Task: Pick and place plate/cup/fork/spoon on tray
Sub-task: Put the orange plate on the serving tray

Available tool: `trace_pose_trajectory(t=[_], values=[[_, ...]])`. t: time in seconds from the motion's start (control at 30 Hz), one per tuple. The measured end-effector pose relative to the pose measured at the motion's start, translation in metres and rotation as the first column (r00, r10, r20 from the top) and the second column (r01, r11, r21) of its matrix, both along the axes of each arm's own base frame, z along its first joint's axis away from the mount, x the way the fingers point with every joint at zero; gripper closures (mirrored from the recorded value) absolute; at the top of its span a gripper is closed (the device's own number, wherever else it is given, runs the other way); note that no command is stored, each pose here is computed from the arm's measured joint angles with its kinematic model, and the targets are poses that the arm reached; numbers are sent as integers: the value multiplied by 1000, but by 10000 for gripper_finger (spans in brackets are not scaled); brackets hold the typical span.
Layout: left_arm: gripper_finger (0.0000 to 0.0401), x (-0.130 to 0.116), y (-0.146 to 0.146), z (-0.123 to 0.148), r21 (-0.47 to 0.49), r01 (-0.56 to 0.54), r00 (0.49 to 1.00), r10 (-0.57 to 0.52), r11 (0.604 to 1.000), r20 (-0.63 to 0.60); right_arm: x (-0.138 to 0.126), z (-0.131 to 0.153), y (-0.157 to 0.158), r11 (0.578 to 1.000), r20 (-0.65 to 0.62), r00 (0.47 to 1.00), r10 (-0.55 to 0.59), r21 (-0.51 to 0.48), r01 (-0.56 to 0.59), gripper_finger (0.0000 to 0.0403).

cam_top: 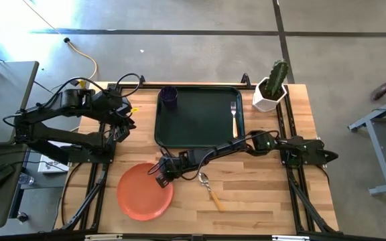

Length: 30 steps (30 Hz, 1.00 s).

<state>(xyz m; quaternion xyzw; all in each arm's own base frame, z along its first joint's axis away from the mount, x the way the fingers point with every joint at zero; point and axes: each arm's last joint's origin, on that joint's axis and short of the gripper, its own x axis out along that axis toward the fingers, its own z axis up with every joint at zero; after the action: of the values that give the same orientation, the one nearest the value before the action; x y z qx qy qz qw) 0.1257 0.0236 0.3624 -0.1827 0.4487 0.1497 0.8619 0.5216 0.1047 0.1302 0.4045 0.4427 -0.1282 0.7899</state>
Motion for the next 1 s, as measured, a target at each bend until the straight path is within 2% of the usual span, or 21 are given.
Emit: trace_pose_trajectory(t=[0.37,0.63,1.0], values=[[307,0,0,0,0,0,1000,0,1000,0,-2,7,-2,999,-9,999,39,24,-39,398],[307,0,0,0,0,1,1000,-1,1000,0,-15,44,-14,997,-37,998,41,-65,-44,401],[307,0,0,0,0,0,1000,0,1000,0,-29,103,-52,976,21,993,118,-187,-112,402]])
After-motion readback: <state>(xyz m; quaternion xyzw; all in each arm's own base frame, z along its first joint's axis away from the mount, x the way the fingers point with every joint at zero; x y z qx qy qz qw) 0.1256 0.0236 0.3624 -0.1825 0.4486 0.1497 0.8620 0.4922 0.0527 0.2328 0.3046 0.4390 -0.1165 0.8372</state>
